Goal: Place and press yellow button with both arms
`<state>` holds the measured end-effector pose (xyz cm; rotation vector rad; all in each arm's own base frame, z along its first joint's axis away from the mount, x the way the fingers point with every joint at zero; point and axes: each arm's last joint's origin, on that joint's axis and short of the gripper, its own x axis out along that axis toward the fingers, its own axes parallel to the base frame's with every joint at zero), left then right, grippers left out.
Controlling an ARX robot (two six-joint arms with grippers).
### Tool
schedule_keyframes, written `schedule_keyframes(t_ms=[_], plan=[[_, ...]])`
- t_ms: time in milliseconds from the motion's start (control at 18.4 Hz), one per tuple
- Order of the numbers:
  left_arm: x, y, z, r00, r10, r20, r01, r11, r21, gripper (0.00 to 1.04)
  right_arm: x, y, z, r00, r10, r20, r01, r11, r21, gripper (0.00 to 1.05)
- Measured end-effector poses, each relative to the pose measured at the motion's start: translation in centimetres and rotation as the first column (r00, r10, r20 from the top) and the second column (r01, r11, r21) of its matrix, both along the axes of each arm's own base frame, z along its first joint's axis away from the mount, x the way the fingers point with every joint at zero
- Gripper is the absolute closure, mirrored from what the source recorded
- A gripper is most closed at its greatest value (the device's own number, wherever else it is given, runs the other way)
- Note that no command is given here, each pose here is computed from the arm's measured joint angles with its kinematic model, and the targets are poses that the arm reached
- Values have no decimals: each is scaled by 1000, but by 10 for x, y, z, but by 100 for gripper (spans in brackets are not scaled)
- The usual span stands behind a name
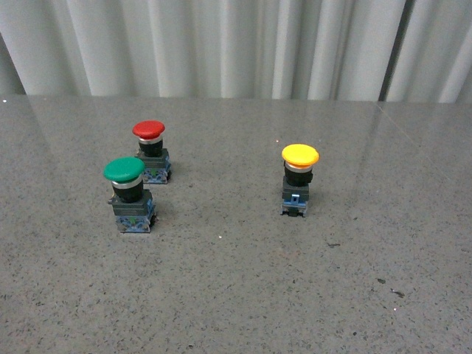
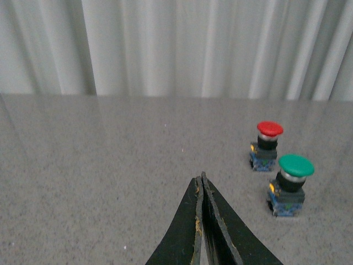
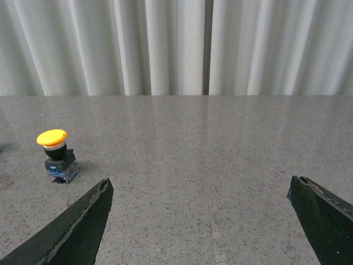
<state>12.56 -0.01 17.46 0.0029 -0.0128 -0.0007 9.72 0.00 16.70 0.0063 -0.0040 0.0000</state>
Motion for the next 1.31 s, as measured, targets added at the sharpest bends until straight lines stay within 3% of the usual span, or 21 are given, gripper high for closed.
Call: schedule_keyframes(t_ms=[1253, 1308], plan=[[-28, 0, -7, 1000, 1, -13, -1, 1000, 0, 101, 0, 0, 0, 1000, 0, 1, 0, 1000, 0, 7], [-28, 0, -7, 1000, 1, -13, -1, 1000, -1, 92, 0, 0, 0, 1000, 0, 0, 0, 1000, 0, 7]])
